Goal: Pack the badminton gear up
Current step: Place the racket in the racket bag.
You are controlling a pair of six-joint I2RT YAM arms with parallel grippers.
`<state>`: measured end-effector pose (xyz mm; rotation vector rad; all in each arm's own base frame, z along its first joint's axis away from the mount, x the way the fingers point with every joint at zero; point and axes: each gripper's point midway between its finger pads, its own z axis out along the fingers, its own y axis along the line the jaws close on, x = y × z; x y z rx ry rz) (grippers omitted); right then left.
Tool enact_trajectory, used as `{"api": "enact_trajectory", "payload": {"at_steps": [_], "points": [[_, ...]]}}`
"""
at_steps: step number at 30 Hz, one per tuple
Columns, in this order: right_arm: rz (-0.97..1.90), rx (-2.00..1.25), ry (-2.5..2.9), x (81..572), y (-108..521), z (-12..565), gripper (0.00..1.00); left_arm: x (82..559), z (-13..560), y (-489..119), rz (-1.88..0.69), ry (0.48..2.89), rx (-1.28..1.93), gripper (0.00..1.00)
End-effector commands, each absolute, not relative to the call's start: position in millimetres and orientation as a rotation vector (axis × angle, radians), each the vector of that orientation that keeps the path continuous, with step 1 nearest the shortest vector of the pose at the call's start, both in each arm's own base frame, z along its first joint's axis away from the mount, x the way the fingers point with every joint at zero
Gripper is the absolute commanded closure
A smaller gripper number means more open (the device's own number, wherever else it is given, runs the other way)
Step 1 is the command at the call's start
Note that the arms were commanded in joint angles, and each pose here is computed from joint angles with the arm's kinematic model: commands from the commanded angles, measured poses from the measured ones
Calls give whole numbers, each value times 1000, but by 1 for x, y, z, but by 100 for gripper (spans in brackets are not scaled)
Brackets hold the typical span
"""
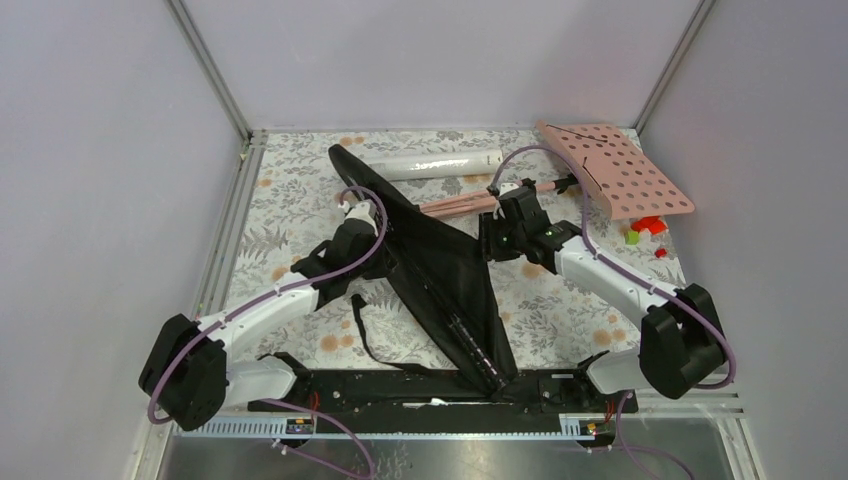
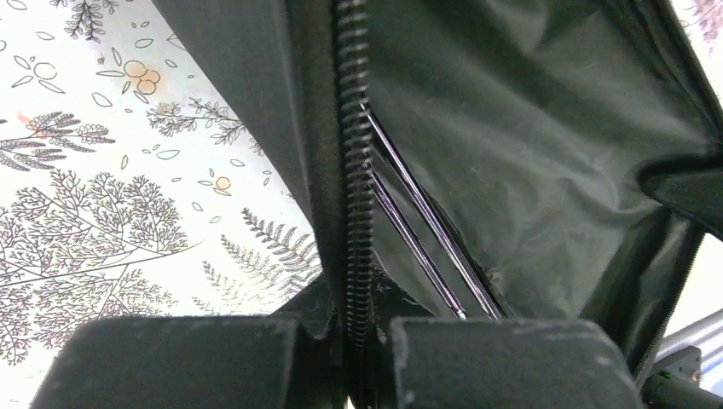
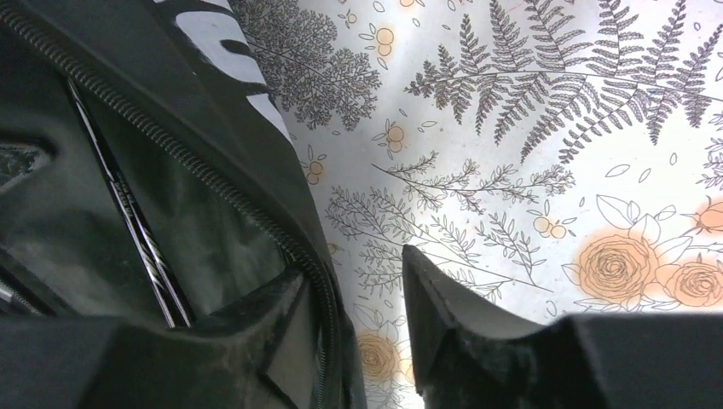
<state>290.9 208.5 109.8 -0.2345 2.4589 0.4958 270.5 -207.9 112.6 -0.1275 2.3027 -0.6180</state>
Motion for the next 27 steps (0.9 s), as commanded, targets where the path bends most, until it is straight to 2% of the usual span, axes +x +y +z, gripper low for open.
{"api": "enact_trajectory", "payload": {"at_steps": [1,2,3,4,8,9,14,20,27], "points": [[509,-254,2385,292,207,132,44,291,137,-209,-585,2217,-108,100],[530,-256,2367,287,206,138,28,292,137,-208,-577,2216,-106,100],[554,-268,2350,280,206,143,17,293,138,-208,-574,2214,-101,100],[578,-296,2329,272,208,148,12,294,139,-208,-572,2210,-95,100],[634,-451,2261,233,217,163,8,297,140,-209,-558,2208,-77,100],[638,-497,2264,221,219,164,1,297,141,-210,-563,2211,-71,100],[705,-790,2242,151,232,168,0,296,143,-208,-546,2224,-78,100],[912,-1090,2214,91,263,151,1,295,148,-205,-533,2225,-90,100],[743,-1103,2379,104,271,115,16,292,149,-201,-519,2224,-98,100]]}}
